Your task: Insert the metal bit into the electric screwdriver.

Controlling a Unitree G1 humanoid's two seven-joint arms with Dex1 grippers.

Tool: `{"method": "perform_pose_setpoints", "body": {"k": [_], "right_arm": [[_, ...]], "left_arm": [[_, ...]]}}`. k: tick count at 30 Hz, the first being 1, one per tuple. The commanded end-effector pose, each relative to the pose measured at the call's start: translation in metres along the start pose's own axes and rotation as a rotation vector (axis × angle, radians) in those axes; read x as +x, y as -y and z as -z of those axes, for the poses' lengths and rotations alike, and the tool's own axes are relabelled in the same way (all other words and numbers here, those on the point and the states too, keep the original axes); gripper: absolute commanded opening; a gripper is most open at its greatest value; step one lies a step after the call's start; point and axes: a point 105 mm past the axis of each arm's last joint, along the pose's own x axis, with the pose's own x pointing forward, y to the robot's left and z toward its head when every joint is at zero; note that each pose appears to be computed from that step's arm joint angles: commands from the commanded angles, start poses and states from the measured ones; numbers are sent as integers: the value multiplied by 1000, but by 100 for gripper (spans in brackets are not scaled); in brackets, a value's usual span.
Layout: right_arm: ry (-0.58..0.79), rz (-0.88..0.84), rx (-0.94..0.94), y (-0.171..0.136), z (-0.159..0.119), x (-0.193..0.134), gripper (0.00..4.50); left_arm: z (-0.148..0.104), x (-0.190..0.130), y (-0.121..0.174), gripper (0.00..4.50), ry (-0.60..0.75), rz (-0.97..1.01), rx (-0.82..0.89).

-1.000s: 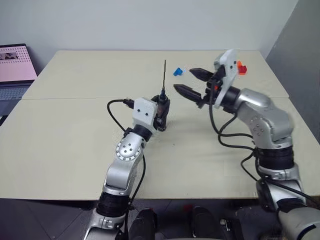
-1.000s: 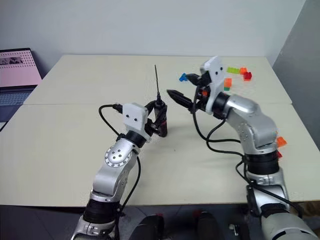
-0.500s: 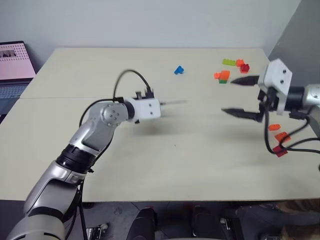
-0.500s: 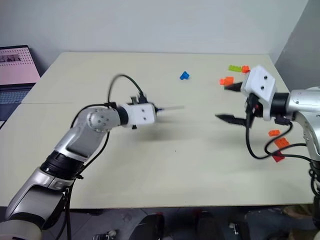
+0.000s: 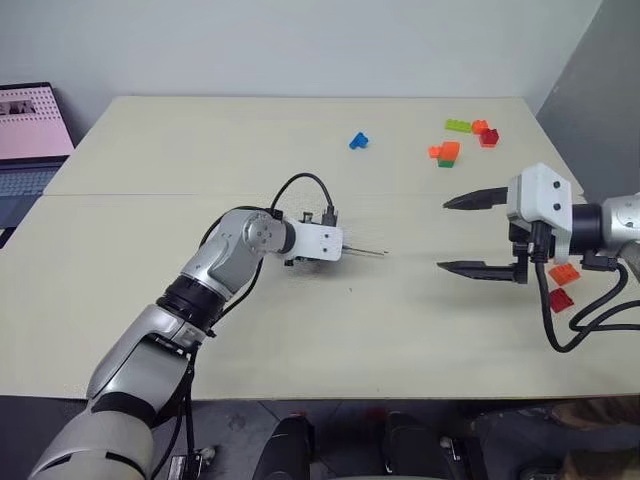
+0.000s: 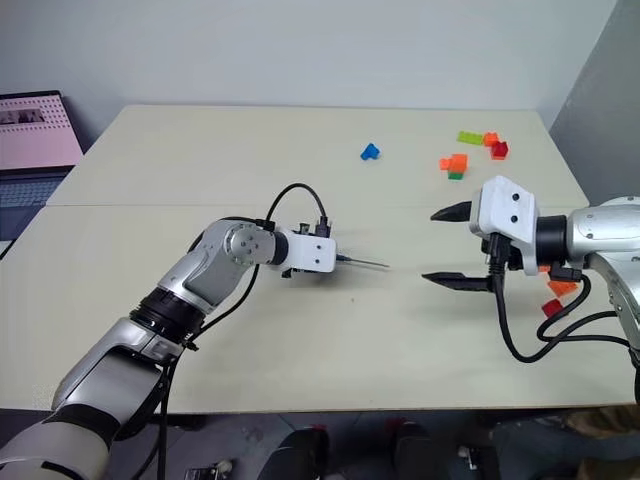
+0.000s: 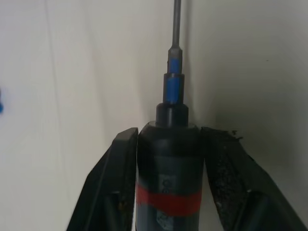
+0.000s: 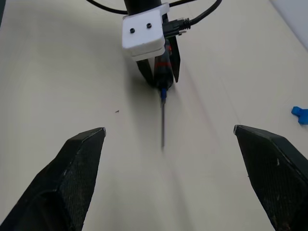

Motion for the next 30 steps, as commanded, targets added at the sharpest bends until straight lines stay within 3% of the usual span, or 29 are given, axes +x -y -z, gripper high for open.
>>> {"method": "perform_pose_setpoints", "body": {"k": [1, 7, 11, 18, 25, 30], "right_arm": [[10, 23, -40, 2, -8, -2, 450], [-4, 43, -40, 5, -2, -2, 450], [-14, 60, -41, 9, 2, -3, 450], [-32, 69, -7, 10, 13, -12, 450], [2, 22, 20, 3, 13, -13, 450], [11, 6, 19, 1, 13, -9, 450]], "left_arm": [[-5, -5, -6, 314, 33, -4, -10], [-11, -32, -22, 428, 157, -76, -208], [4, -71, -33, 428, 217, -155, -379], [43, -146, -12, 428, 201, -226, -513], [66, -183, 18, 428, 150, -230, -643], [66, -188, 29, 428, 160, -227, -681]]}}
